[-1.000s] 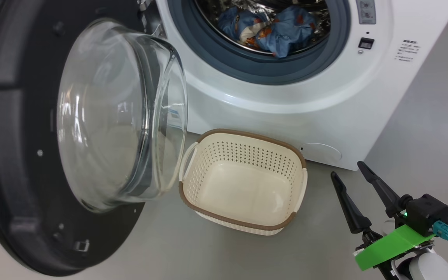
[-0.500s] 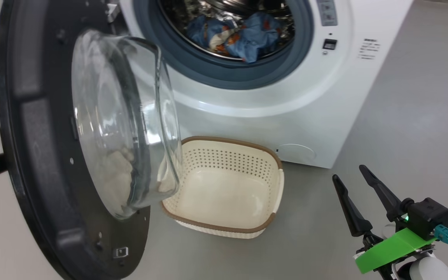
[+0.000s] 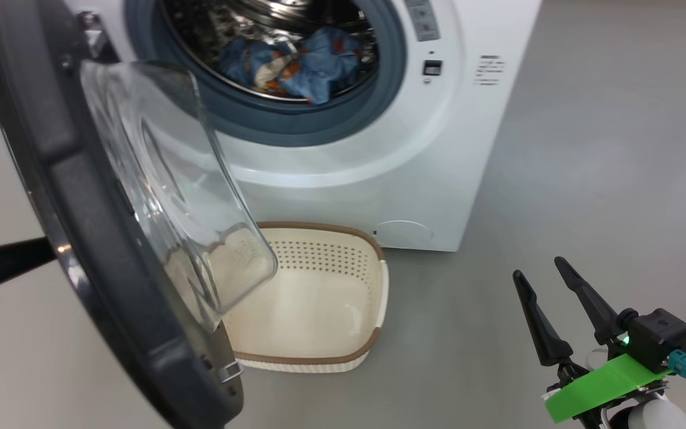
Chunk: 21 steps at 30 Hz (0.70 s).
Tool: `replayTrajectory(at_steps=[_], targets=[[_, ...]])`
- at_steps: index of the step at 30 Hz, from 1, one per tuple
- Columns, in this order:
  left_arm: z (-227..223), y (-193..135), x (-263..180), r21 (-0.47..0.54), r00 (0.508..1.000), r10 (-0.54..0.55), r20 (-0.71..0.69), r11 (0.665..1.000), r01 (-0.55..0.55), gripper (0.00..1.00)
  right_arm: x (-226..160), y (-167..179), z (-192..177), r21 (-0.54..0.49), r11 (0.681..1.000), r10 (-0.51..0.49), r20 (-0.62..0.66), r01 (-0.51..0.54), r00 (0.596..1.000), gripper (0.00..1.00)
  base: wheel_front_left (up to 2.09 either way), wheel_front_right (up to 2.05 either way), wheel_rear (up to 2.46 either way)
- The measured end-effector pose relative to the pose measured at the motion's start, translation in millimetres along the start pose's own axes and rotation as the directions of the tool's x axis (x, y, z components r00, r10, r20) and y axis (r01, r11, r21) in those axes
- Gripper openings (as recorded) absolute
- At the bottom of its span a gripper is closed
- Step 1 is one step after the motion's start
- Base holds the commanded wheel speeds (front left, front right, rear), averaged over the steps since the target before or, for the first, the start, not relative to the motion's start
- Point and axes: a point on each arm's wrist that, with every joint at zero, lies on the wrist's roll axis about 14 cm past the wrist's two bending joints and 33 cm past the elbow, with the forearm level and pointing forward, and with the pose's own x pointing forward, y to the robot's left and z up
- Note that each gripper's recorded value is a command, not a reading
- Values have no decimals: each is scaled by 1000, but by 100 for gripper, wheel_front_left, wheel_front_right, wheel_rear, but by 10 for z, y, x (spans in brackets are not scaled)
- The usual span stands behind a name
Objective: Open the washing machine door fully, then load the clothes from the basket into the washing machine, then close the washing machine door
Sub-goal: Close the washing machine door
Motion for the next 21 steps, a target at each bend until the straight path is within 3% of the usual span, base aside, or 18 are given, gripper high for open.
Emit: replayTrajectory(at_steps=[21], targets=[[179, -404, 865, 73, 984, -163, -74, 983, 168, 0, -507, -541, 121, -9, 977, -214, 28, 215, 976, 100, 0, 0, 0]])
